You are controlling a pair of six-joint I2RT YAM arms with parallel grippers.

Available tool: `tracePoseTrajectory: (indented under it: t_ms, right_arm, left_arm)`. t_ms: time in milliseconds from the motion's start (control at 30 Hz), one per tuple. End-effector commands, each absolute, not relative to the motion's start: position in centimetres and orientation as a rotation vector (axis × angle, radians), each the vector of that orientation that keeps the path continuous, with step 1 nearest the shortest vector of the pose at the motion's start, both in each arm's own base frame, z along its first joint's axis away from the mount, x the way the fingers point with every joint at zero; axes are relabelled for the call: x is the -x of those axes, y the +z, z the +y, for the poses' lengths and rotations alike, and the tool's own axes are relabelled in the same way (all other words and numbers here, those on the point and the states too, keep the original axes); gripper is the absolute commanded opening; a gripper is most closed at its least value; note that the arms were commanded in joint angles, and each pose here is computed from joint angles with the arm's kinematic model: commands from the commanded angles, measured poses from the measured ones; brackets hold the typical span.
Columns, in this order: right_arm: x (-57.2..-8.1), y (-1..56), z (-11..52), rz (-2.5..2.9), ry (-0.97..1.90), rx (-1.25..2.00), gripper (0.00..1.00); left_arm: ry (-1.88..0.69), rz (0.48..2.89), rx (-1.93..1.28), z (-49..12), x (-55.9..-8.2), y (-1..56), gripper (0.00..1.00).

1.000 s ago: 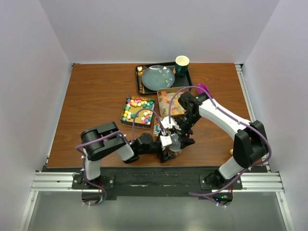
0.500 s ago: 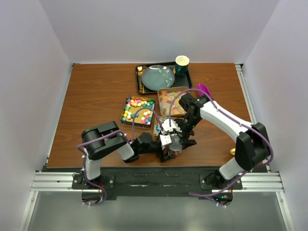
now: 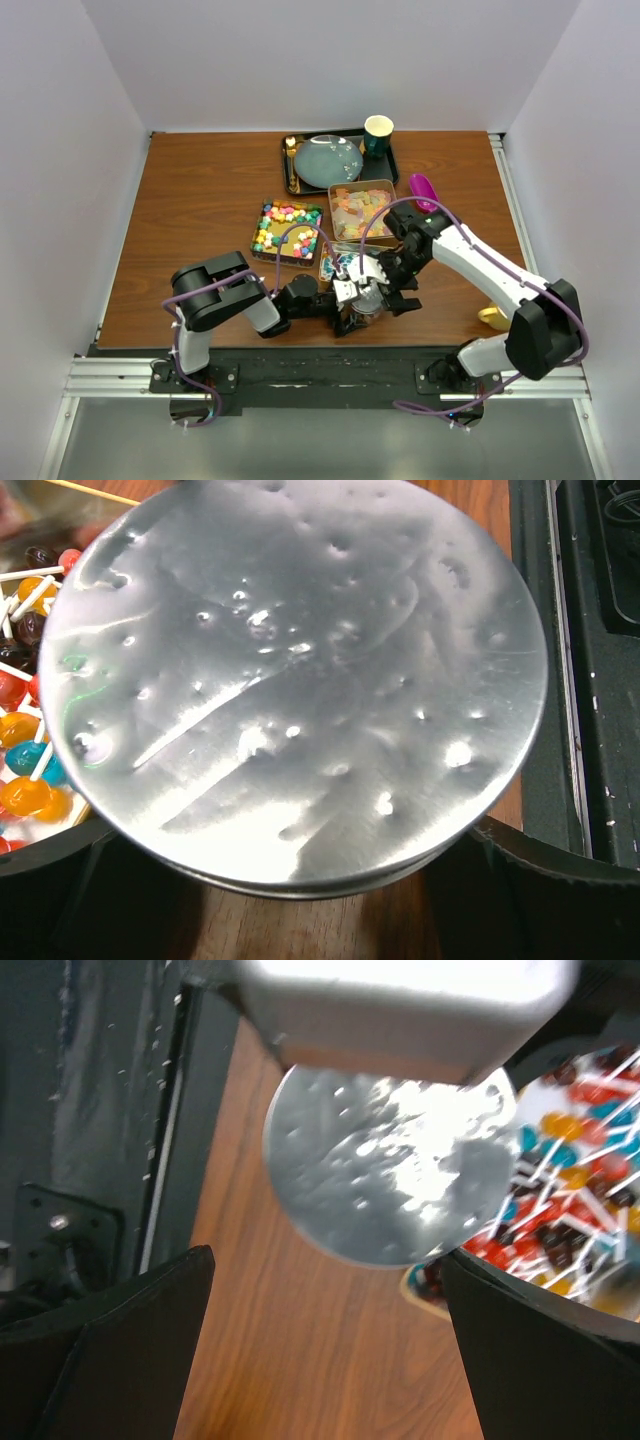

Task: Pack the candies
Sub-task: Screw the bottle lid onto the packing bottle.

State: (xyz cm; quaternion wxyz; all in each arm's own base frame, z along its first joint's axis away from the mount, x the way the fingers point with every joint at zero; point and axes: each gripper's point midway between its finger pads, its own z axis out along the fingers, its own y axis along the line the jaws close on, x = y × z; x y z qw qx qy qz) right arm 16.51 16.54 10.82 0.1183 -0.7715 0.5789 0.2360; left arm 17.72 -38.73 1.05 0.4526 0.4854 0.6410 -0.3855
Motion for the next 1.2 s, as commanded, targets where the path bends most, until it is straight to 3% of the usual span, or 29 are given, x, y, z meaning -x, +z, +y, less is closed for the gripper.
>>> tracePoseTrajectory:
  t_ms: [0,333,400,500,733,1167]
  right_arm:
    - [-11.8,12.7,15.0,1.811,0.847,2.239,0.99]
    - [-16.6,15.1,17.4,1.8,0.657,1.999,0.99]
    - [-17.3,15.3,17.9,1.795,0.647,1.978,0.99]
    - [-18.2,15.5,18.5,1.771,0.641,1.966,0.99]
    - [-18.9,14.2,20.1,1.665,0.712,2.048,0.99]
    - [-18.8,11.2,21.3,1.506,0.78,2.249,0.99]
  left_arm:
    - [-0.697,2.165,-1.187,-29.9,-16.5,-10.0,0.0]
    - [-0.721,2.162,-1.23,-30.2,-16.2,-10.2,0.0]
    - [-0.734,2.161,-1.248,-30.3,-15.9,-10.0,0.19]
    - [-0.76,2.147,-1.274,-30.5,-15.5,-9.9,0.25]
    - [-0.761,2.136,-1.273,-30.6,-15.6,-9.9,0.13]
    - [-0.75,2.136,-1.279,-30.5,-15.7,-10.0,0.09]
